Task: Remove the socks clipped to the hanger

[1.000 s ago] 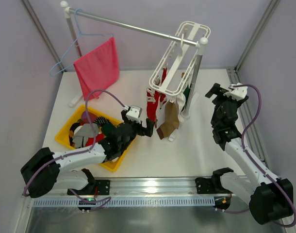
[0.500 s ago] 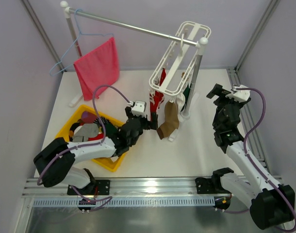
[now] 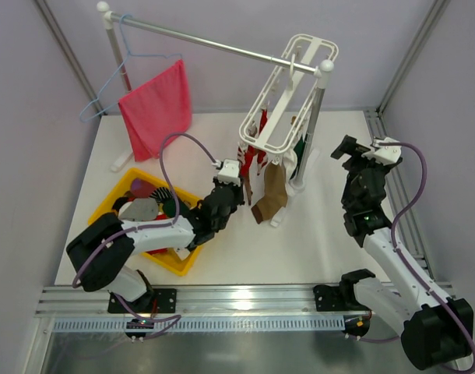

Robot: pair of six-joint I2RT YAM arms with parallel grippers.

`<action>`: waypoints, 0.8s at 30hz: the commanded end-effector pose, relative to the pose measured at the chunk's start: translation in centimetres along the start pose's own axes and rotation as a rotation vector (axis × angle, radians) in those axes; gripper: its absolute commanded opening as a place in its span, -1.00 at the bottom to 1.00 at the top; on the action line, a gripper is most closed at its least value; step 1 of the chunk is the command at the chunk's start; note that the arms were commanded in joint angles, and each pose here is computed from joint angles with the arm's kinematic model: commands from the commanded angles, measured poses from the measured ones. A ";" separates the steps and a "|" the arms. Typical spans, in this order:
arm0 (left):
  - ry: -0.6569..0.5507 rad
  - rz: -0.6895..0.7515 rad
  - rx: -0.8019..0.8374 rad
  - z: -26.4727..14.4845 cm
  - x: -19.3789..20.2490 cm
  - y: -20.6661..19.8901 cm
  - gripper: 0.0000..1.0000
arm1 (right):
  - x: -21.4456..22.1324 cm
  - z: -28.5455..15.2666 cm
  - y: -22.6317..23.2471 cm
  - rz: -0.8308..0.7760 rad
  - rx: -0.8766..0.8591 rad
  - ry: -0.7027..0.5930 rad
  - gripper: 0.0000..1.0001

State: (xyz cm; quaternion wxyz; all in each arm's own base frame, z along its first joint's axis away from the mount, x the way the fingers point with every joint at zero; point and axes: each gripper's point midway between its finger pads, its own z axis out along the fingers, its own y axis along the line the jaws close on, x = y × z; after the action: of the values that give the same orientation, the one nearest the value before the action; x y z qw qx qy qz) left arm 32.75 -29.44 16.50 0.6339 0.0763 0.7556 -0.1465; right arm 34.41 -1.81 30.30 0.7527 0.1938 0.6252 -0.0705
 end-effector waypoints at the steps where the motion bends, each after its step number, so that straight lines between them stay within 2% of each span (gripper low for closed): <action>1: -0.092 -0.025 -0.036 0.6 -3.2 -0.2 -0.52 | -1.7 -0.2 0.6 0.034 -0.031 -0.046 0.99; 2: -0.094 -0.026 -0.038 0.6 -3.3 -0.2 -0.68 | -1.6 -0.2 0.6 0.026 -0.038 -0.042 0.99; 3: -0.094 -0.027 -0.044 0.6 -3.3 0.0 -0.99 | -1.8 -0.3 0.9 0.027 -0.052 -0.045 0.99; 9: -0.096 -0.054 -0.050 -0.9 -3.9 0.9 -1.00 | -5.2 -2.4 2.9 -0.012 -0.134 -0.088 0.99; 15: -0.095 -0.086 -0.017 -2.3 -4.9 1.0 -0.99 | -8.3 -6.1 9.5 -0.021 -0.374 -0.099 0.99; 16: -0.100 -0.092 -0.011 -2.5 -5.2 1.0 -1.00 | -8.5 -7.6 12.0 -0.025 -0.446 -0.092 0.99; 19: -0.101 -0.092 -0.016 -2.8 -5.3 1.3 -0.99 | -9.8 -8.8 13.4 -0.097 -0.419 -0.132 0.99; 24: -0.088 -0.086 -0.027 -3.2 -4.5 1.9 -0.99 | -10.2 -11.6 18.4 -0.103 -0.547 -0.125 0.99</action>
State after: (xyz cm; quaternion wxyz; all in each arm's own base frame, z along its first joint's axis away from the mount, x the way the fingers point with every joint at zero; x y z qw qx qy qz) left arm 31.49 -26.89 21.03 0.6595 0.0408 0.7325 -0.1638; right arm 28.70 17.95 39.93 0.7969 -0.0571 0.5976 0.0681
